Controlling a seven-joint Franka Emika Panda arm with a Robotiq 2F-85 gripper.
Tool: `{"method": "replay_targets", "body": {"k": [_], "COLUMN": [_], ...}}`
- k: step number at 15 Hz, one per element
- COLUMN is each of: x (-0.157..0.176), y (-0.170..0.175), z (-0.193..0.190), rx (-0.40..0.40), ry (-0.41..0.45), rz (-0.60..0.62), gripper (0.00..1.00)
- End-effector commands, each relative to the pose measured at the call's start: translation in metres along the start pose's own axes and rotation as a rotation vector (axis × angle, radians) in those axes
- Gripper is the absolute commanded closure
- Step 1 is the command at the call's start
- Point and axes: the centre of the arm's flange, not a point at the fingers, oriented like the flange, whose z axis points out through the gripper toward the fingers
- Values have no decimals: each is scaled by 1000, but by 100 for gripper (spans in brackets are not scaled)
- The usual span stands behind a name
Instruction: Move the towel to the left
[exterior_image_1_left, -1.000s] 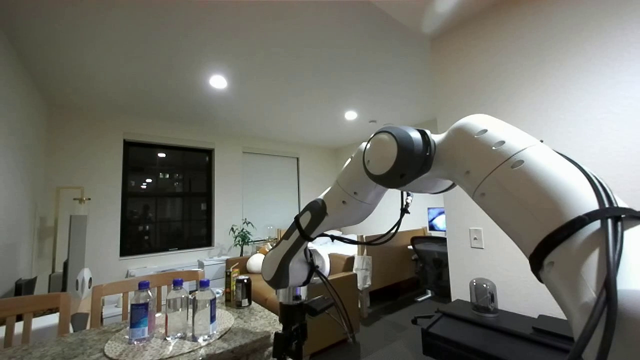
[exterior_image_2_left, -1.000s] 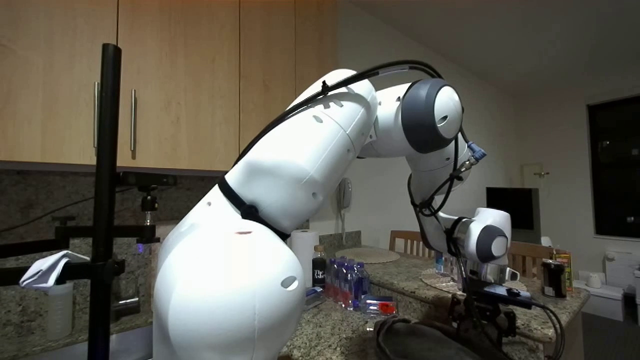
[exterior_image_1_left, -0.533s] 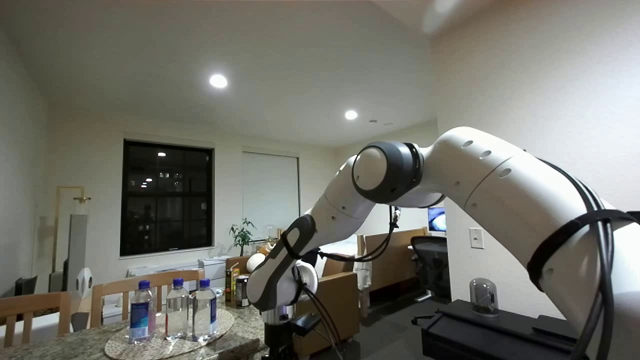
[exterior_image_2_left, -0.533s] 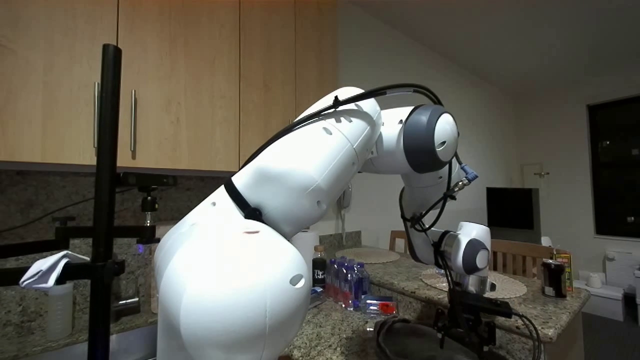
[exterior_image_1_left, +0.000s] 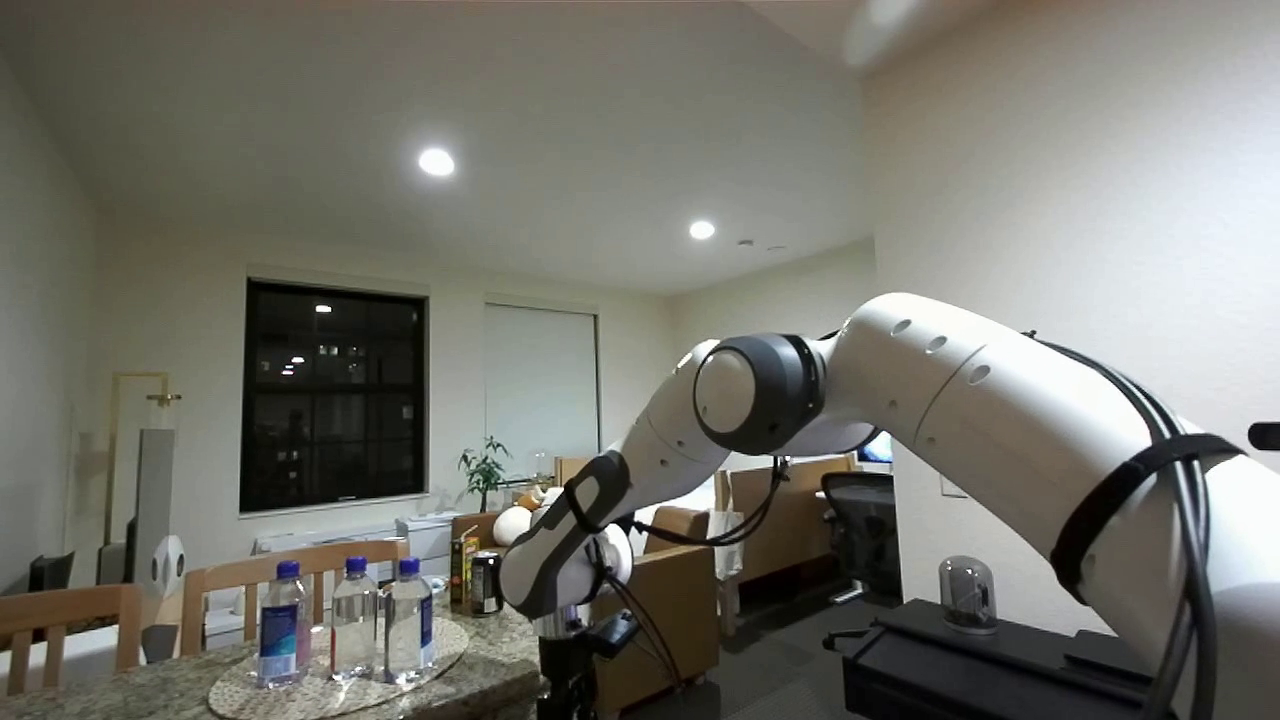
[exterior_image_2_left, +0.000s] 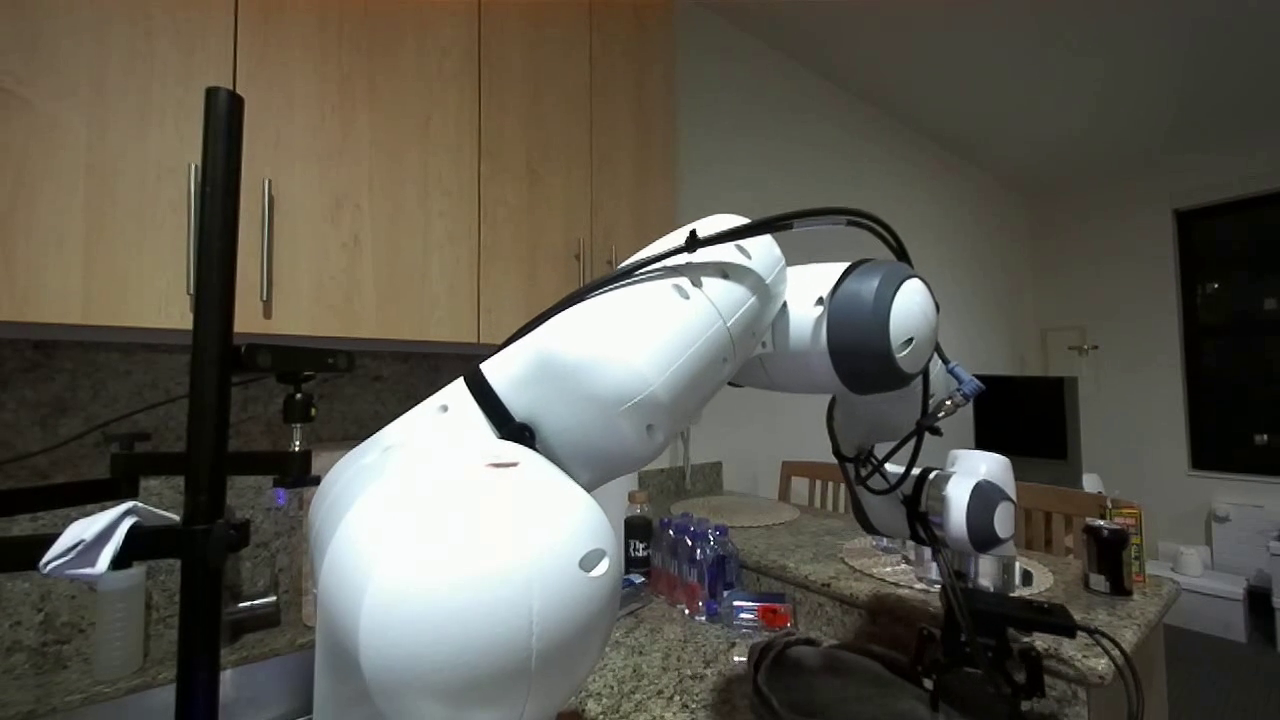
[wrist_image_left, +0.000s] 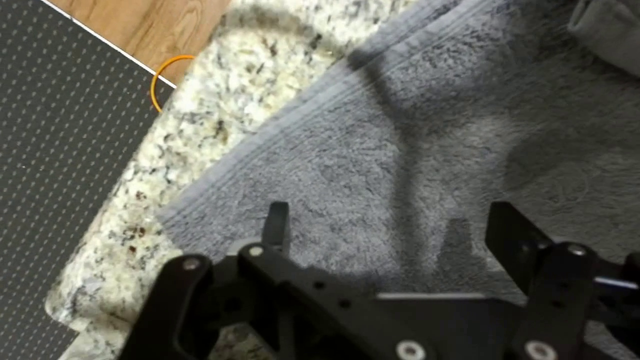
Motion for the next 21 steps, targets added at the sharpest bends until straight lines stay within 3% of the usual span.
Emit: {"method": "replay_targets", "body": {"k": [1, 10, 18, 19, 21], "x": [23, 27, 7, 6, 4], "y": [29, 74, 80, 80, 78], "z": [7, 12, 30, 33, 39], "rx": [-15, -29, 100, 116, 149], "ry": [37, 56, -55, -69, -90], "rz": [6, 45, 49, 45, 37], "gripper": [0, 0, 0, 25, 32]}}
